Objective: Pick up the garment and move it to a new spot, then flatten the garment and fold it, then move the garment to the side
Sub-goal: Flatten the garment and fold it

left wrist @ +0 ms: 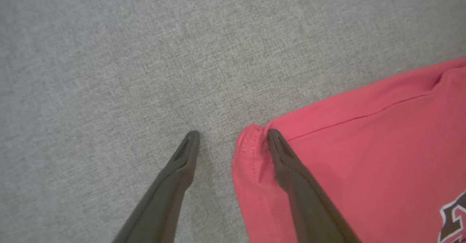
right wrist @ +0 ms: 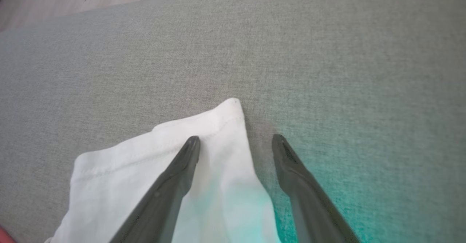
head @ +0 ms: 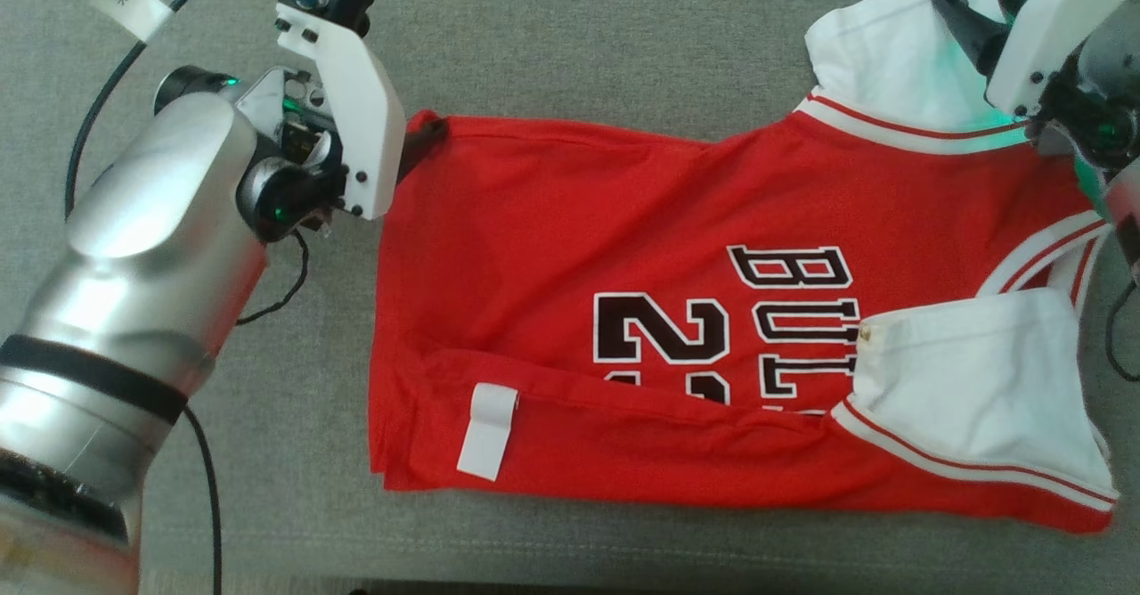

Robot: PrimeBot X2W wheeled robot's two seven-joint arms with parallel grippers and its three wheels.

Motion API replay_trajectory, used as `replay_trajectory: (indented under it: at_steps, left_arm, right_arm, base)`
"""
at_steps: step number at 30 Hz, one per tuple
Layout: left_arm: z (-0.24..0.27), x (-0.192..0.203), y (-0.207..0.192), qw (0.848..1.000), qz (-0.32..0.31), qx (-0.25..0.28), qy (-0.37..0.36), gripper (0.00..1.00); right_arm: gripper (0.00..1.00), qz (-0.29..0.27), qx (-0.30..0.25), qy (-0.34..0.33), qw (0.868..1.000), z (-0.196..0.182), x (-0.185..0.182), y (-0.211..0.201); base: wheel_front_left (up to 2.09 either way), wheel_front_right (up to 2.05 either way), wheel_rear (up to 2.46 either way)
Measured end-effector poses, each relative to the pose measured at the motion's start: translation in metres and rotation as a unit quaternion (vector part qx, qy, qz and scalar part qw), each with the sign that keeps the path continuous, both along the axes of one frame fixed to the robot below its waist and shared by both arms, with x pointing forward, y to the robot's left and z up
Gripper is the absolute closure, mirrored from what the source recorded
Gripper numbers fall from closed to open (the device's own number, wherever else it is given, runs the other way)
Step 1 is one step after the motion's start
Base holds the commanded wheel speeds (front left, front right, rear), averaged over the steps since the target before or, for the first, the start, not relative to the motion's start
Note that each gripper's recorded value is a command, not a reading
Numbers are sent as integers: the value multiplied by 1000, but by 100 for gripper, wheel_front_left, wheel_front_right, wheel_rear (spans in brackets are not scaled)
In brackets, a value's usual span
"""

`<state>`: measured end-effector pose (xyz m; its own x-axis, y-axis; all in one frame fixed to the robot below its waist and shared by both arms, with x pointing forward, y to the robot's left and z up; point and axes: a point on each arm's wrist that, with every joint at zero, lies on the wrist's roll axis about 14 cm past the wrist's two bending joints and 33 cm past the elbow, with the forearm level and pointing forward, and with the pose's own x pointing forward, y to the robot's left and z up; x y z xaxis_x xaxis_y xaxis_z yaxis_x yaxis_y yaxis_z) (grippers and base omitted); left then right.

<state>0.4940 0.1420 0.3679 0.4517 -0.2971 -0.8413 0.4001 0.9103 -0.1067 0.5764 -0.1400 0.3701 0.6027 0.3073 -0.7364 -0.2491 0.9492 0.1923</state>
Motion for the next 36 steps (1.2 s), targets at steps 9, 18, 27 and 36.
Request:
replay_trajectory:
  at_steps: [9, 18, 27, 36]
  left_arm:
    - [-1, 0, -3, 999, -1, -1, 35, 0]
    - [0, -8, -11, 998, -17, -4, 57, 53]
    - [4, -3, -14, 999, -19, -13, 33, 100]
    - [17, -1, 8, 1000, 6, 14, 9, 100]
  right_arm:
    - [17, 20, 7, 14, 1000, -1, -5, 11]
    - [65, 30, 12, 9, 999, -2, -11, 16]
    - [100, 21, 20, -63, 998, 10, 1, 14]
    - [100, -16, 13, -147, 989, 52, 16, -9]
  base:
    - [0, 0, 0]
    - [0, 0, 0]
    - [0, 0, 0]
    - [0, 0, 0]
